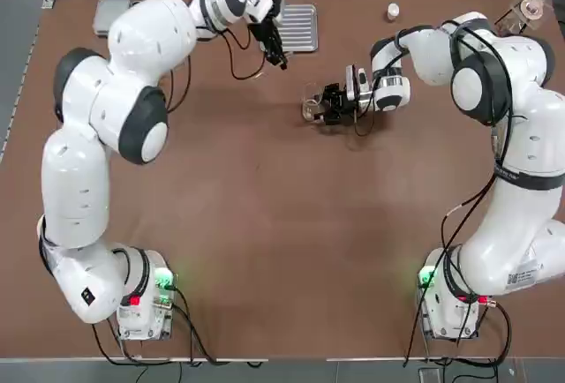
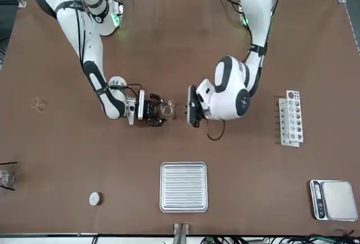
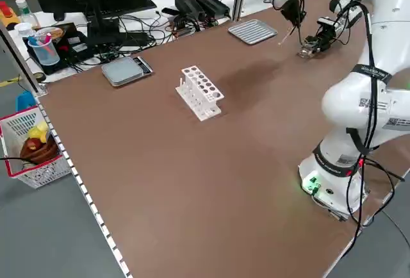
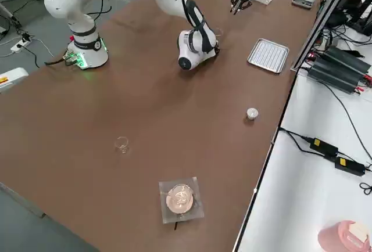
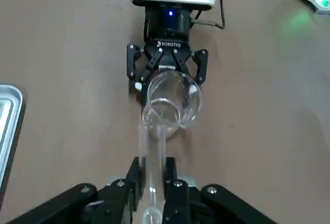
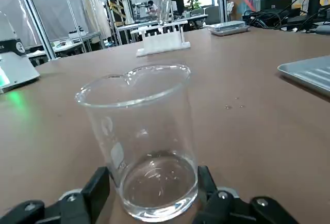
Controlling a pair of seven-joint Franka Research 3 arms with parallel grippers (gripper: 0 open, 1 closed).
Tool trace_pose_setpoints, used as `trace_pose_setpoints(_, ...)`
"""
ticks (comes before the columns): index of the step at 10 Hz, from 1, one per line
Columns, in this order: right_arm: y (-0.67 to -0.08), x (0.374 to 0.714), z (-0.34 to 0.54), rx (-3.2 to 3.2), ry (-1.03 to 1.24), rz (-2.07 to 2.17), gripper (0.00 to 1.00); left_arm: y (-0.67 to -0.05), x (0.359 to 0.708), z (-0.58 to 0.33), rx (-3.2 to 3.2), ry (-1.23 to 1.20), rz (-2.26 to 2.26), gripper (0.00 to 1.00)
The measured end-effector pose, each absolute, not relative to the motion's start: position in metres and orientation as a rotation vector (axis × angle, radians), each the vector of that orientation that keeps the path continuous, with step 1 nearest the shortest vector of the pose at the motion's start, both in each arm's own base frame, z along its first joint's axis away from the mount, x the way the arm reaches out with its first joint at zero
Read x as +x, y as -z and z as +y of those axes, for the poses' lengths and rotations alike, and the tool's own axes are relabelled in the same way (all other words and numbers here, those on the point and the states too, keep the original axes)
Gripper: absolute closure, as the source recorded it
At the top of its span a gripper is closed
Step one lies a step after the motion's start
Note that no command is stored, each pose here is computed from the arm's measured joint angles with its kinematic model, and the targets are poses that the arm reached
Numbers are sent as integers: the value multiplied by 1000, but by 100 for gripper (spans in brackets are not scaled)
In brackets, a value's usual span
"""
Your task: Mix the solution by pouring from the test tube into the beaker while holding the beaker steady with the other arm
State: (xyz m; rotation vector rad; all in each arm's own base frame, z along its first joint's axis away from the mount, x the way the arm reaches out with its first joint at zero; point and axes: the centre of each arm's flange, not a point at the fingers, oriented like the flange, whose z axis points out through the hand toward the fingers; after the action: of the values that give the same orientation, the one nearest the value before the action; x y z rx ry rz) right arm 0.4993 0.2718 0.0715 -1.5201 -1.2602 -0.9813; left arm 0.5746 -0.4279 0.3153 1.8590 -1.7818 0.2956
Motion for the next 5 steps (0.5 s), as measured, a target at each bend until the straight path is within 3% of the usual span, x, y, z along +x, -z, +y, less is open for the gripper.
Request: trace_pose_setpoints(5,-72,499,272,-1522,983,-1257,25,-305,556,-462,2015,-256,-1813,78)
